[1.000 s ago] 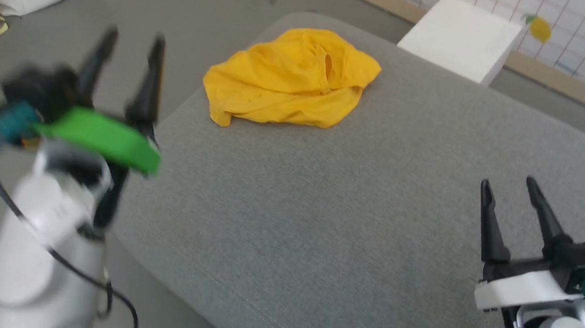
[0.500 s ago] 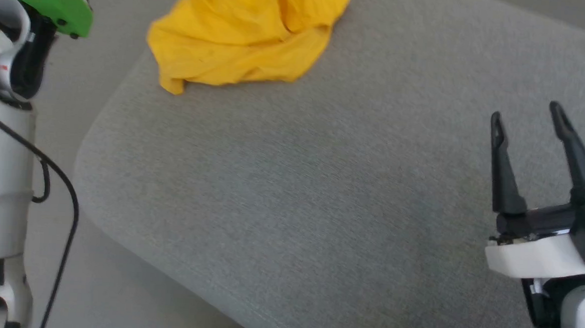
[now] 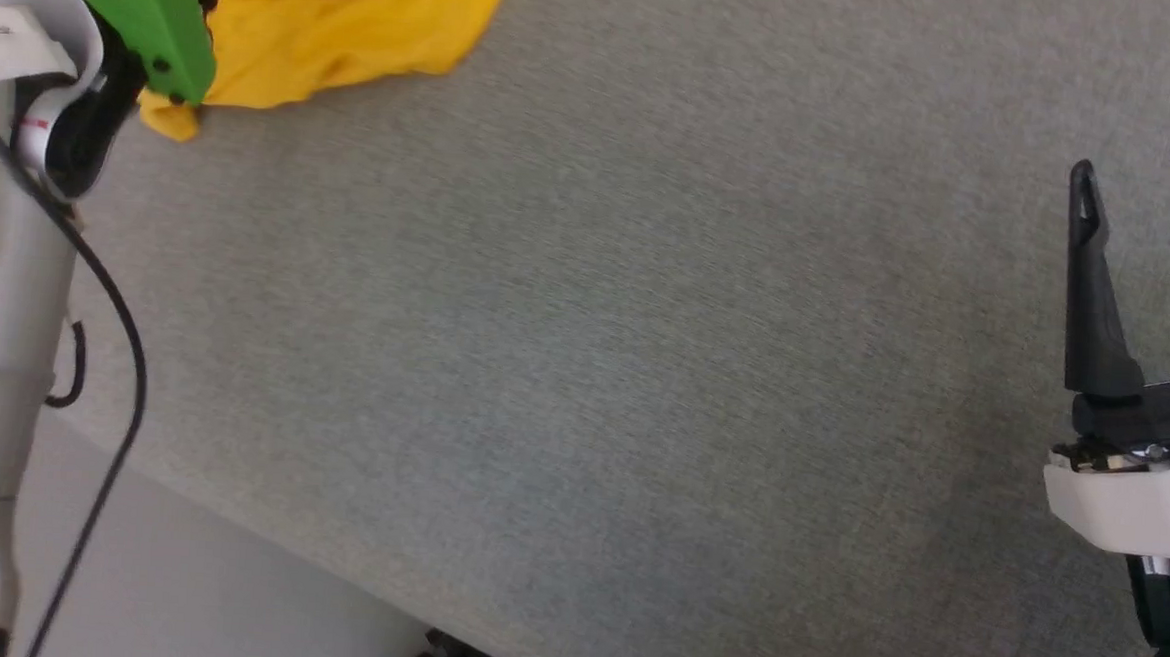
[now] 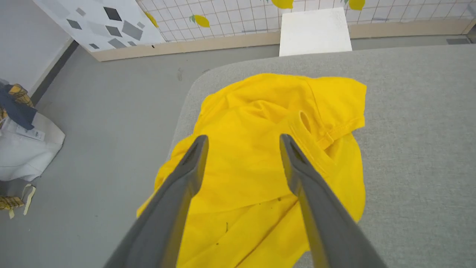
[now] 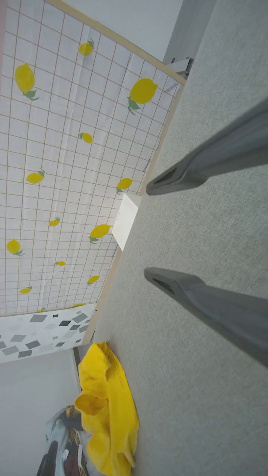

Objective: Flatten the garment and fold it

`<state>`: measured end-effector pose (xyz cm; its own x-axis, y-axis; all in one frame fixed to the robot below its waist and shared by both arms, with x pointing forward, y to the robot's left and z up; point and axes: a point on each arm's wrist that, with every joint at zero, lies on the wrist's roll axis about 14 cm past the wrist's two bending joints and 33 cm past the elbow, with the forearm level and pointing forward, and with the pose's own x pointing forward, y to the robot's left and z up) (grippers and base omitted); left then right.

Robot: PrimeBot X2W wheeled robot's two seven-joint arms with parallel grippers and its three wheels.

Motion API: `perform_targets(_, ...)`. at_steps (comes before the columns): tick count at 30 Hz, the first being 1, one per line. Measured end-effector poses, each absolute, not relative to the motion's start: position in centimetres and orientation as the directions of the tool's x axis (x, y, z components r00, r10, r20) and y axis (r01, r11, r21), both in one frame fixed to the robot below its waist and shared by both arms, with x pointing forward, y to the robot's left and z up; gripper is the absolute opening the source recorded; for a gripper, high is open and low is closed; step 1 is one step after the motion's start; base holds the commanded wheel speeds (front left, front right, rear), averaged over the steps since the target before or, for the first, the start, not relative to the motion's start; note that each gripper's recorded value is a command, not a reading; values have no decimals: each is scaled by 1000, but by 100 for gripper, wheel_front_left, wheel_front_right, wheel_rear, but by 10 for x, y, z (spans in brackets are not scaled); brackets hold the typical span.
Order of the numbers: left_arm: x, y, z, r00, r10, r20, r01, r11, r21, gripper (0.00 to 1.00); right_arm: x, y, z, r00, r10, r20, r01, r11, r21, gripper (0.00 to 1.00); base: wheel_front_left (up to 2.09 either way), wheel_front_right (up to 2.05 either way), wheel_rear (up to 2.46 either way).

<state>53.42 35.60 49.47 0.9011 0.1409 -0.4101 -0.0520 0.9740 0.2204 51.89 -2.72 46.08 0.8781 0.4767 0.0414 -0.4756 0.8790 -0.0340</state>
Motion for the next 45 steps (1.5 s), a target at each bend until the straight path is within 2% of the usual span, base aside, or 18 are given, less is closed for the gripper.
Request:
perform_targets(5, 526, 360, 434, 778, 144, -611, 15, 969, 246, 100, 523, -47, 443, 899, 437, -7, -437, 898, -49, 100, 0, 0, 0)
perform_targets(15, 508, 348, 362, 568, 95, -818, 88, 981, 175, 100, 524, -72, 420, 918, 391, -69, -395, 916, -68, 100, 0, 0, 0)
perform_targets(16, 507, 348, 361, 562, 95, -821, 94, 980, 177, 36, 524, -72, 419, 918, 390, -73, -395, 916, -68, 100, 0, 0, 0)
perform_targets(17, 508, 347, 360, 561, 91, -823, 99, 979, 176, 0, 524, -72, 417, 917, 391, -78, -396, 916, -67, 100, 0, 0, 0)
perform_targets(22, 511, 346, 361, 593, 78, -801, 120, 976, 184, 0, 523, -73, 419, 917, 391, -78, -396, 916, -59, 100, 0, 0, 0)
perform_targets(29, 521, 361, 388, 700, 107, -706, 95, 966, 240, 0, 521, -74, 430, 925, 378, -46, -380, 924, -43, 100, 0, 0, 0)
perform_targets(33, 529, 374, 422, 767, 135, -627, 55, 960, 274, 0, 518, -73, 442, 928, 372, -15, -372, 928, -32, 100, 0, 0, 0)
perform_targets(35, 533, 384, 462, 823, 153, -546, 23, 953, 302, 0, 514, -72, 457, 932, 362, 24, -361, 932, -23, 100, 0, 0, 0)
perform_targets(45, 542, 379, 597, 958, 134, -254, -40, 938, 344, 0, 501, -78, 504, 937, 322, 136, -324, 946, -7, 100, 0, 0, 0)
